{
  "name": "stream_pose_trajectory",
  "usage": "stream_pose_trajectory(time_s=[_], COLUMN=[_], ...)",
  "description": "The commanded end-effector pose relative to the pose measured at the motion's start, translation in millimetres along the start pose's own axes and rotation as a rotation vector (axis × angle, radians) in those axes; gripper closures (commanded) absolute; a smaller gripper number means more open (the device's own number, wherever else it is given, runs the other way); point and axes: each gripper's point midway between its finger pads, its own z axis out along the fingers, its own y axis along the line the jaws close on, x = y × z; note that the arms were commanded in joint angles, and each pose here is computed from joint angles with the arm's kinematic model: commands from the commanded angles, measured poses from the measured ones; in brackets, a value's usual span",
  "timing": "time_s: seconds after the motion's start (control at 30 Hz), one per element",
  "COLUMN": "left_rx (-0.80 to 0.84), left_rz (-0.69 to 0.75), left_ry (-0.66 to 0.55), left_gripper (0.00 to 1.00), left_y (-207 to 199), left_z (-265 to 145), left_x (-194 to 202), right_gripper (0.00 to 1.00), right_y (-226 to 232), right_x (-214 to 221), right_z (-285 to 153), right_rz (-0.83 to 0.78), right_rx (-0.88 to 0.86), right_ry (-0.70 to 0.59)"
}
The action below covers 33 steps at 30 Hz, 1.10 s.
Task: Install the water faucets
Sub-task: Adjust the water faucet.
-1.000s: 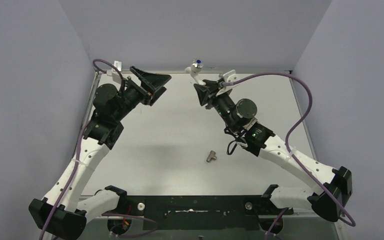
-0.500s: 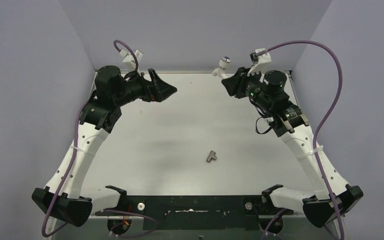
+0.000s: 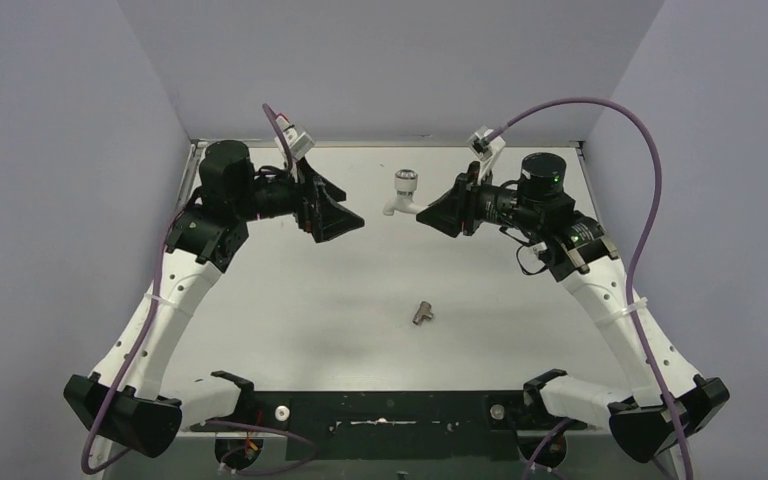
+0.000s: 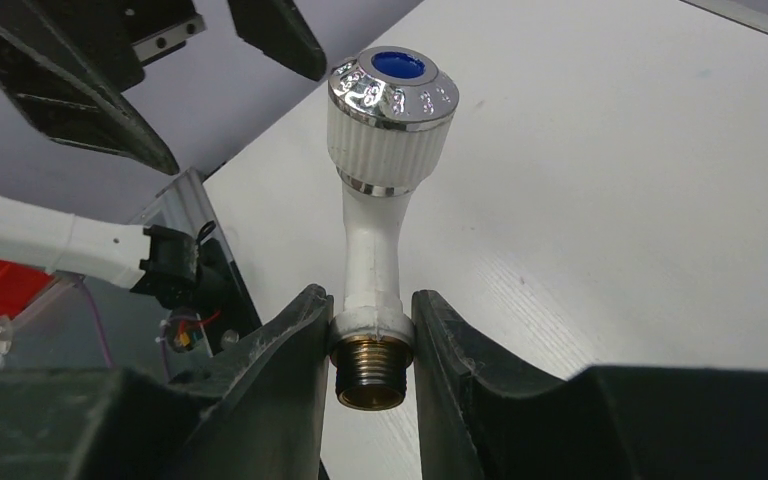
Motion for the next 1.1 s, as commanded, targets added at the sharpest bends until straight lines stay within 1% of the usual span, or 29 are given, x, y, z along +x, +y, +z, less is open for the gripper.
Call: stream_pose_trajectory(time_s=[0.0, 0.13, 0.37, 0.53, 0.57, 0.73, 0.87, 1.07], left_rx=[0.189, 0.268, 0.411, 0.440, 0.445, 0.492, 0.528, 0.548], left_rz=[0.216, 0.284, 0.318, 0.307, 0.313, 0.287, 0.280, 0.265], left_ry=[-0.059, -0.087, -0.106, -0.113, -0.131, -0.171, -0.177, -0.158], left_gripper=[0.03, 0.04, 0.26, 0.27, 0.27, 0.32, 0.38, 0.41], left_y=[-49.8, -75.0, -109.9, -121.2, -123.0, -133.1, -142.9, -147.6], left_z=[-6.9, -5.5, -4.9, -13.0, -13.5, -14.9, -15.9, -12.7], left_x=[-10.7, -7.3, -2.2, -0.5, -4.2, -8.7, -11.1, -9.9], right_gripper=[1.00, 1.00, 1.00, 1.00, 1.00, 1.00, 1.00, 1.00], right_y=[63.0, 98.2, 127.9, 144.8, 147.7, 156.7, 157.4, 153.6], right_x=[-22.7, -22.9, -26.4, -41.2, -43.7, -38.4, -33.6, -32.7], right_z=[-13.0, -9.9, -18.2, -36.8, -39.6, -42.5, -39.3, -33.4], right_rz=[-0.152, -0.254, -0.300, -0.332, -0.334, -0.341, -0.338, -0.346], right_rx=[-0.248, -0.304, -0.388, -0.428, -0.435, -0.498, -0.514, -0.500], right_ry=[-0.099, -0.110, -0.158, -0.260, -0.273, -0.259, -0.242, -0.227])
